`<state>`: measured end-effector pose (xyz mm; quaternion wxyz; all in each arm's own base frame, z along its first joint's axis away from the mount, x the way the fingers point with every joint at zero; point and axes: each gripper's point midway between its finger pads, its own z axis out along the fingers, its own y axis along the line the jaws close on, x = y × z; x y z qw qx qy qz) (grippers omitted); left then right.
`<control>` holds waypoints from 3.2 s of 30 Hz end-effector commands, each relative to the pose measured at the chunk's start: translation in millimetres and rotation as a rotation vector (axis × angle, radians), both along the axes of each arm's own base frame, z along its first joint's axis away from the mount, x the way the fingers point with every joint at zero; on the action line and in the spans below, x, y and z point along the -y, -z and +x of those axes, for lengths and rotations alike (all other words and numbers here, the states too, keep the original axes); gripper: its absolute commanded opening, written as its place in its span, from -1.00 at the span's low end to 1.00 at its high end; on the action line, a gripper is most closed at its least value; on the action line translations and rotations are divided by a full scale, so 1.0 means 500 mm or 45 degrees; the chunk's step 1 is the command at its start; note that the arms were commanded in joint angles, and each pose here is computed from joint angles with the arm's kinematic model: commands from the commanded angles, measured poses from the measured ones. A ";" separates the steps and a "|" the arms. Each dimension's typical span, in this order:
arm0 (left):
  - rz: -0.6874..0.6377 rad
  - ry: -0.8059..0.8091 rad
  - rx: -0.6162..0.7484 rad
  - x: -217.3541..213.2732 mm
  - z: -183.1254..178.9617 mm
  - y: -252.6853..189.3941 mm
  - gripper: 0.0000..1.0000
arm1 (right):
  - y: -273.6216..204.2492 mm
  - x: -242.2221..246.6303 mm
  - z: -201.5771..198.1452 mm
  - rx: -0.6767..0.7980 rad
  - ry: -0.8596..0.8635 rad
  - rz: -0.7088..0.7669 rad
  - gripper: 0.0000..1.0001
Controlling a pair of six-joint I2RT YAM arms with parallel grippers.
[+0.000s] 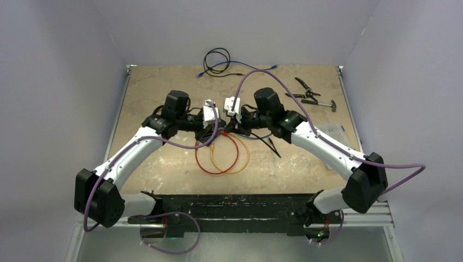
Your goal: Insert the plug into the switch port
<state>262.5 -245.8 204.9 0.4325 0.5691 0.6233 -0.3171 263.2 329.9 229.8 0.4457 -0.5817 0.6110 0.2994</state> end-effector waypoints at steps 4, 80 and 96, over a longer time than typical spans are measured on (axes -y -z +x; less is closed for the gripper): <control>-0.003 -0.049 0.038 0.004 0.022 -0.022 -0.71 | -0.010 -0.008 0.015 0.049 0.023 0.008 -1.00; 0.053 -1.000 -0.933 -0.079 0.243 0.347 0.01 | 0.367 -0.037 0.141 0.107 0.774 0.321 -1.00; 0.088 -0.985 -0.960 -0.083 0.237 0.366 -0.03 | 0.358 -0.042 0.150 0.184 0.802 0.322 -1.00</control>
